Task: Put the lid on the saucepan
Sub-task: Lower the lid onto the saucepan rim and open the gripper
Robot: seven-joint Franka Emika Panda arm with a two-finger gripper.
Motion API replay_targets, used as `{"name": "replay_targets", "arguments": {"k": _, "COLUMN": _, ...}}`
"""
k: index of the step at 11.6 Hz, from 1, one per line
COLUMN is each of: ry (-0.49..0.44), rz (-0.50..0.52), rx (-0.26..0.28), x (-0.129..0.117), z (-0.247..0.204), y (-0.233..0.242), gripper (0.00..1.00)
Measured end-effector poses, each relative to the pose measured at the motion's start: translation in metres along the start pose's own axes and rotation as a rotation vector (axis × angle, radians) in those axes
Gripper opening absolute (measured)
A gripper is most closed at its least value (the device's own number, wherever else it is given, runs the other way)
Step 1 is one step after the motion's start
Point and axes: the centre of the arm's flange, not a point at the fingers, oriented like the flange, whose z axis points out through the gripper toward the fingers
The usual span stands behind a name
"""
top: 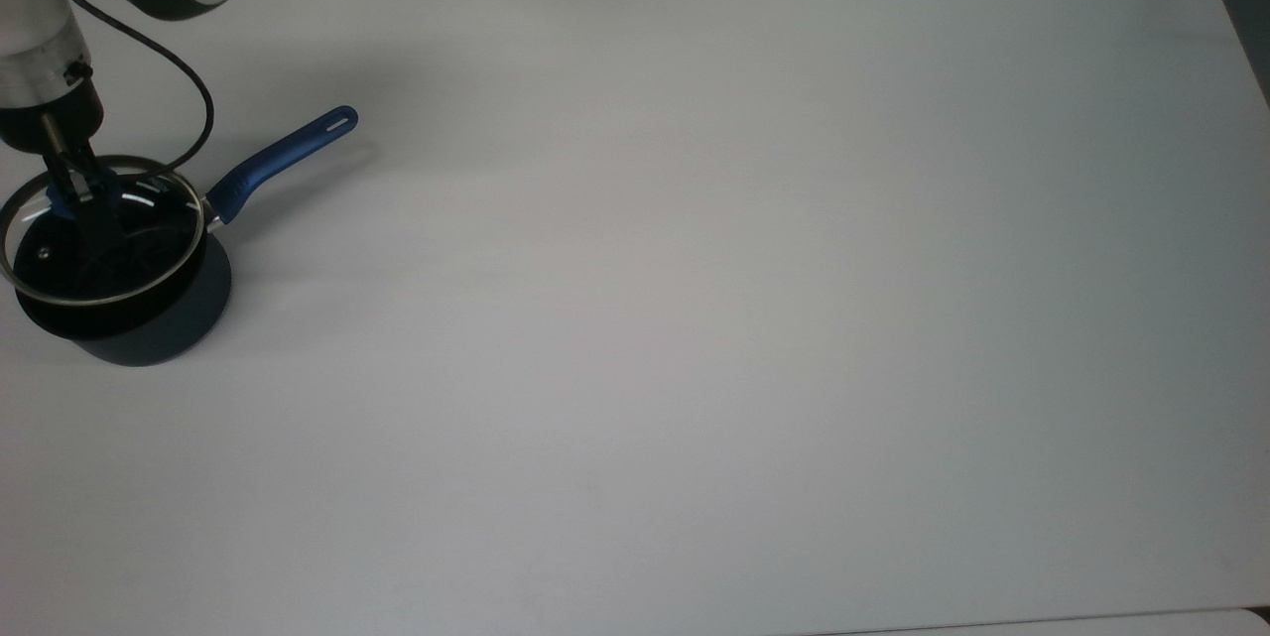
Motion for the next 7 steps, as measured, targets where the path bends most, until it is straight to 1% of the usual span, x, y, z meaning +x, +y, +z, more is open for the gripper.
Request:
{"name": "replay_targets", "arguments": {"k": 5, "ry": 0.010, "rz": -0.003, "rx": 0.005, "x": 0.0004, "z": 0.0061, "y": -0.0026, "gripper": 0.44}}
{"name": "replay_targets", "arguments": {"k": 6, "ry": 0.010, "rz": -0.003, "rx": 0.005, "x": 0.0002, "z": 0.0066, "y": -0.0030, "gripper": 0.48}}
{"name": "replay_targets", "arguments": {"k": 7, "ry": 0.009, "rz": -0.005, "rx": 0.005, "x": -0.0003, "z": 0.0082, "y": -0.0039, "gripper": 0.62}}
